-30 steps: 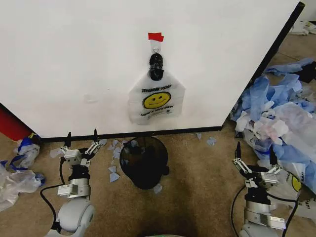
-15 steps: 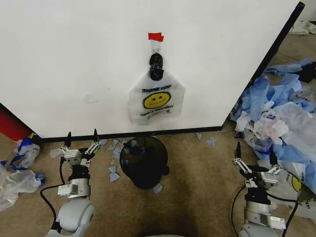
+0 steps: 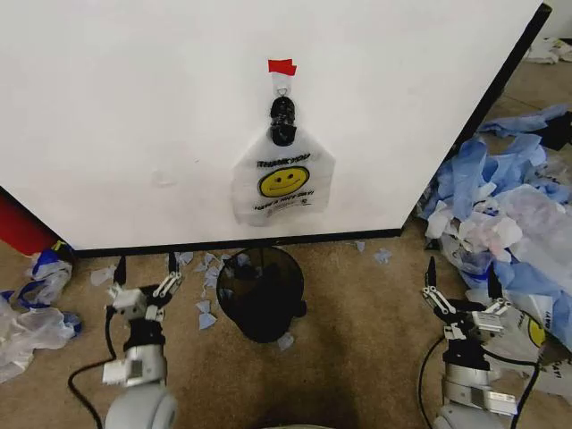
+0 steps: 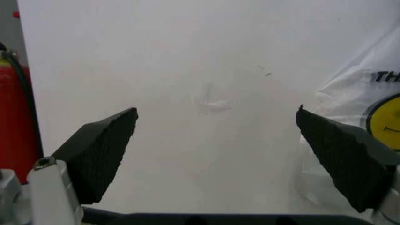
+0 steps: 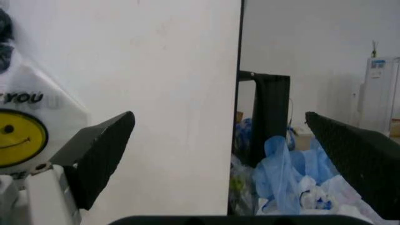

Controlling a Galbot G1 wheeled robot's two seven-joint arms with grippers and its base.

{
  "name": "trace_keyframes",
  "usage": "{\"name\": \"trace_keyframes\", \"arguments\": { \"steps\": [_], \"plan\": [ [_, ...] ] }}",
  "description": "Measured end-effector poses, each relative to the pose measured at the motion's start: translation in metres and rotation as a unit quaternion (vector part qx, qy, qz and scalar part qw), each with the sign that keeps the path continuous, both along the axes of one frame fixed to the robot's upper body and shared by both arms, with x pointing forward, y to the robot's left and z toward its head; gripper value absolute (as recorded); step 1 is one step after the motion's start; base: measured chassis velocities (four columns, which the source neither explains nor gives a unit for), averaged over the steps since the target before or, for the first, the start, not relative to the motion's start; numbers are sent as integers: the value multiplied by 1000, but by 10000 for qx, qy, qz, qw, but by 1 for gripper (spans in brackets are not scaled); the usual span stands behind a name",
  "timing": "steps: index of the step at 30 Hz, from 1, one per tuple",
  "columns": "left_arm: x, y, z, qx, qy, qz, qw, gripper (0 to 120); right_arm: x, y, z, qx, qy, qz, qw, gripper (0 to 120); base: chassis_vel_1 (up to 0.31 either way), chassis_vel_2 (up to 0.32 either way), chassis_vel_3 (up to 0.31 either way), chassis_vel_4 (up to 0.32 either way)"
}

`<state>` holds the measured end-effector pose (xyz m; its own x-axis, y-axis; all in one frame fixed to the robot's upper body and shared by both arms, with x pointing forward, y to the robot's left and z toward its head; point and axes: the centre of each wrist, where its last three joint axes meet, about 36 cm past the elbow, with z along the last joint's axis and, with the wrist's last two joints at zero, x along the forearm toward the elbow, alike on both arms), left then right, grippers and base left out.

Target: Pick up the garbage bag from the wall and place it over the trash bin.

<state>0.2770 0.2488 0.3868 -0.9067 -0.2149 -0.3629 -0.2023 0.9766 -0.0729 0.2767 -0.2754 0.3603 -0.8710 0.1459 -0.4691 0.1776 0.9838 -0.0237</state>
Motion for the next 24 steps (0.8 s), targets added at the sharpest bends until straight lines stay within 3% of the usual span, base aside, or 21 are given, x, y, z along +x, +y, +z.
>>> {"name": "trace_keyframes", "arguments": {
  "steps": [8, 10, 12, 19, 24],
  "plan": [
    [-3, 1, 3, 16, 44, 42, 10000, 100, 16, 53, 21, -90, 726, 886, 9934, 100, 0, 0, 0, 0],
    [-2, 13, 14, 67, 272, 216, 9994, 100, 18, 63, 25, -152, 870, 1047, 9906, 100, 0, 0, 0, 0],
    [-1, 24, 23, 125, 418, 359, 9984, 100, 17, 64, 25, -162, 907, 1073, 9899, 100, 0, 0, 0, 0],
    [4, 31, 30, 202, 404, 244, 9987, 100, 18, 65, 26, -158, 918, 1093, 9896, 100, 0, 0, 0, 0],
    [4, 33, 24, 262, 412, 194, 9986, 100, 34, 62, 52, 258, 894, 1472, 9847, 100, 0, 0, 0, 0]
  ]
}}
